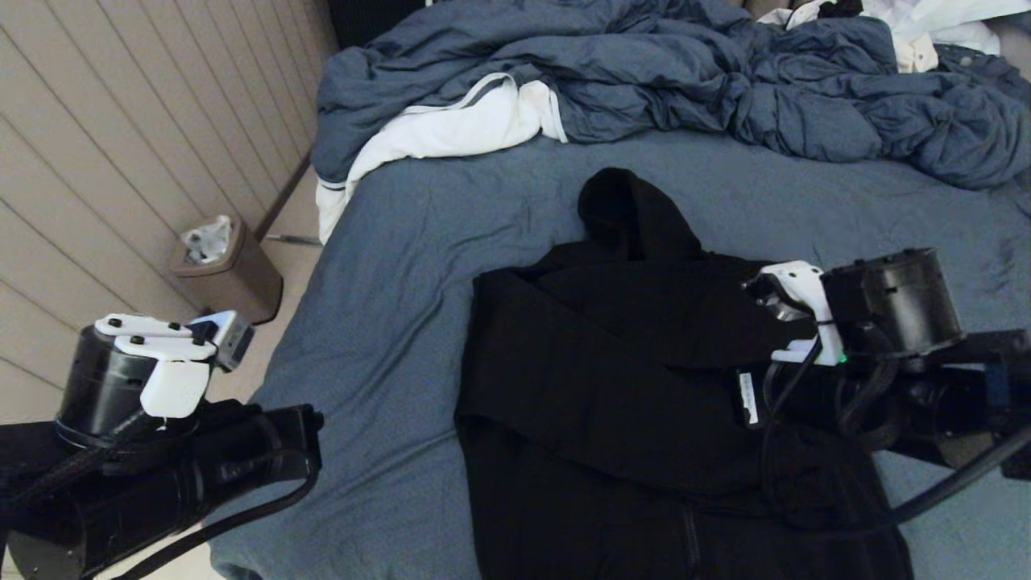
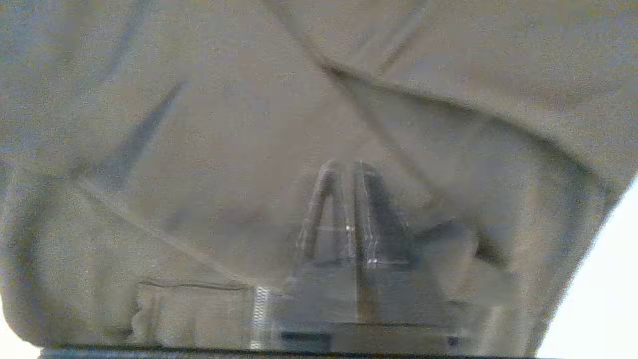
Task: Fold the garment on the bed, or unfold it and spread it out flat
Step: Fold the black sweatshirt
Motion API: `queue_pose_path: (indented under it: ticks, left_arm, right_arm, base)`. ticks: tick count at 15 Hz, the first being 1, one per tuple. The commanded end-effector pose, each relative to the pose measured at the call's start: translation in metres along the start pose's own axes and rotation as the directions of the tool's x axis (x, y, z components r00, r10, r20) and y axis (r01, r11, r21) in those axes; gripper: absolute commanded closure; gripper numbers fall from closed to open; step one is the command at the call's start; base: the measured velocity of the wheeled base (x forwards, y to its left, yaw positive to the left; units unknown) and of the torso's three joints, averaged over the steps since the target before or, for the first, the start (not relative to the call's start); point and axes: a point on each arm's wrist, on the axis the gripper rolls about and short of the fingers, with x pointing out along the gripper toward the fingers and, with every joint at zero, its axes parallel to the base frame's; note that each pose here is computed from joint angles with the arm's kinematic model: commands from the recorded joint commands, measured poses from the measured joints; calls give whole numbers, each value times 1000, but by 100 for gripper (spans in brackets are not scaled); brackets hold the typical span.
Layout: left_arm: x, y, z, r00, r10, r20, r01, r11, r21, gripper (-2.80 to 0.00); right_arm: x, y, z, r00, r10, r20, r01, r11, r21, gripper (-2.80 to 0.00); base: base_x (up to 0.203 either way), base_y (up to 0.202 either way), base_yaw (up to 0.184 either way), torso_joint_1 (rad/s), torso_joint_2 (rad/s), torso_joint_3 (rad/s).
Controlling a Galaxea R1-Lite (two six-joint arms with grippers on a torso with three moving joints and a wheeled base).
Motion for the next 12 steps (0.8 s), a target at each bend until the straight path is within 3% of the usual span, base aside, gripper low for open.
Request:
queue_pose_path:
  ticks: [1, 6, 8, 10, 12]
  left_arm:
    - [5, 0, -4, 1000, 13, -22, -13, 1000, 6, 0]
    - [7, 1, -15, 994, -42, -98, 43, 999, 11, 0]
    - [6, 1, -20, 980, -118, -158, 121, 993, 10, 0]
    - [7, 1, -23, 971, -144, -189, 150, 989, 15, 0]
    - [9, 0, -25, 969, -143, -199, 150, 988, 19, 0]
  right_arm:
    - [10, 4, -7, 999, 0, -42, 1, 1000, 3, 0]
    - [4, -3, -27, 995, -20, -94, 27, 997, 76, 0]
    - [2, -18, -39, 990, -64, -125, 78, 991, 110, 0]
    - [-2, -34, -59, 978, -102, -182, 127, 983, 134, 0]
    - [-16, -43, -70, 982, -62, -179, 95, 979, 180, 0]
  base:
    - [0, 0, 0, 0, 0, 0]
    - [0, 0, 0, 0, 0, 0]
    - [0, 0, 0, 0, 0, 0]
    - [0, 0, 0, 0, 0, 0]
    - [0, 0, 0, 0, 0, 0]
